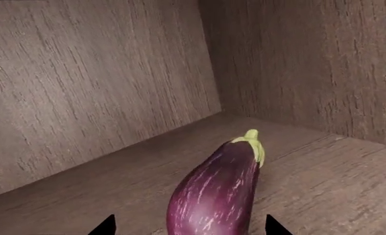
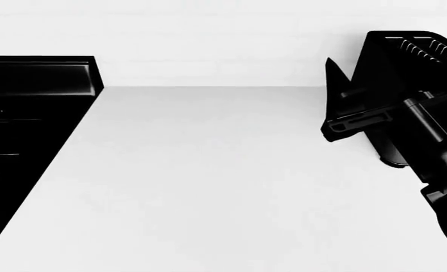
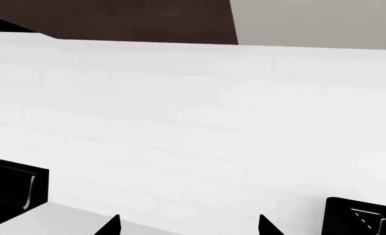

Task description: Pick the eggplant, corn from the counter and place them in the cabinet. Then close the cabinet.

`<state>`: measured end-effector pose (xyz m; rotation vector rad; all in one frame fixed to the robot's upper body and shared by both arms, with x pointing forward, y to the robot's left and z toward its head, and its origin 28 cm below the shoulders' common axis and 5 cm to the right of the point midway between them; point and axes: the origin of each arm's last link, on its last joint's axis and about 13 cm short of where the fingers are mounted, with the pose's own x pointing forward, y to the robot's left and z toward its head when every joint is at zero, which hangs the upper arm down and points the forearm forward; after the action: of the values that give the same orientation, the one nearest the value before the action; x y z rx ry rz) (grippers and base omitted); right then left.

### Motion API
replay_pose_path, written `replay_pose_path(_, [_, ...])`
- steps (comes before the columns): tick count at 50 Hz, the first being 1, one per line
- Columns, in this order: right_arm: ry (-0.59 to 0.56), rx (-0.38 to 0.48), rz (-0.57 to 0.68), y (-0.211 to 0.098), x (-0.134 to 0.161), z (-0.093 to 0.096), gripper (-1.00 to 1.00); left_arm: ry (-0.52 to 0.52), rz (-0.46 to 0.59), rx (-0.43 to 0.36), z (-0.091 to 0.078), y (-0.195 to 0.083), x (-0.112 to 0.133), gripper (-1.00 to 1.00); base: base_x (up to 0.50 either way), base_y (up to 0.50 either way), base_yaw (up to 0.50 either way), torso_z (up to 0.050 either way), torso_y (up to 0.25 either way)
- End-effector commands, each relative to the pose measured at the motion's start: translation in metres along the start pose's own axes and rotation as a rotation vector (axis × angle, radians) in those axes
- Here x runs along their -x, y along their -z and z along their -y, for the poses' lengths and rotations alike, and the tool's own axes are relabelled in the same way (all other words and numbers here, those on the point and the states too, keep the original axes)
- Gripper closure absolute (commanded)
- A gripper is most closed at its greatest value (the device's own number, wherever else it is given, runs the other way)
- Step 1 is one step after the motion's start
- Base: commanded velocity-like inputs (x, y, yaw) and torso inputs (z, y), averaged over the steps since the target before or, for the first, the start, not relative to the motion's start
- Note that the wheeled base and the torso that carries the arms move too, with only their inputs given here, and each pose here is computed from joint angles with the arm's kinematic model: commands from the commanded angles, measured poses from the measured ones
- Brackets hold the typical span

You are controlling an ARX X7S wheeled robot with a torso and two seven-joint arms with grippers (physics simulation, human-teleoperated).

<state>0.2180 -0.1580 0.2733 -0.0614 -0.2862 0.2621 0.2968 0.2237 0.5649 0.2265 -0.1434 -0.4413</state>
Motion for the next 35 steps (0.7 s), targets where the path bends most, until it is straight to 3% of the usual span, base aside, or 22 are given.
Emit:
replay_pose_path(1, [-0.001,0.002,0.006,-0.002,0.000,-0.001,-1.00,0.088,0.018,0.032,0.001,-0.002,0.003,-1.00,0.00,0.00,0.00,0.000,0.000])
replay_pose_path(18, [-0.004,0.000,0.011,-0.002,-0.001,-0.001,-1.00,0.001,0.175,-0.039,0.000,-0.024,0.022,-1.00,0.00,0.00,0.00,0.000,0.000])
replay_pose_path(22, [-0.004,0.001,0.012,-0.002,-0.001,-0.001,-1.00,0.062,0.225,-0.040,0.003,-0.030,0.028,-1.00,0.00,0.00,0.00,0.000,0.000])
replay_pose_path(28, [-0.005,0.000,0.013,-0.002,0.000,-0.001,-1.00,0.252,0.269,-0.028,0.007,-0.034,0.034,-1.00,0.00,0.00,0.00,0.000,0.000])
replay_pose_path(35, [-0.003,-0.001,0.013,-0.002,0.000,-0.001,-1.00,0.351,0.291,-0.013,0.008,-0.035,0.035,-1.00,0.00,0.00,0.00,0.000,0.000])
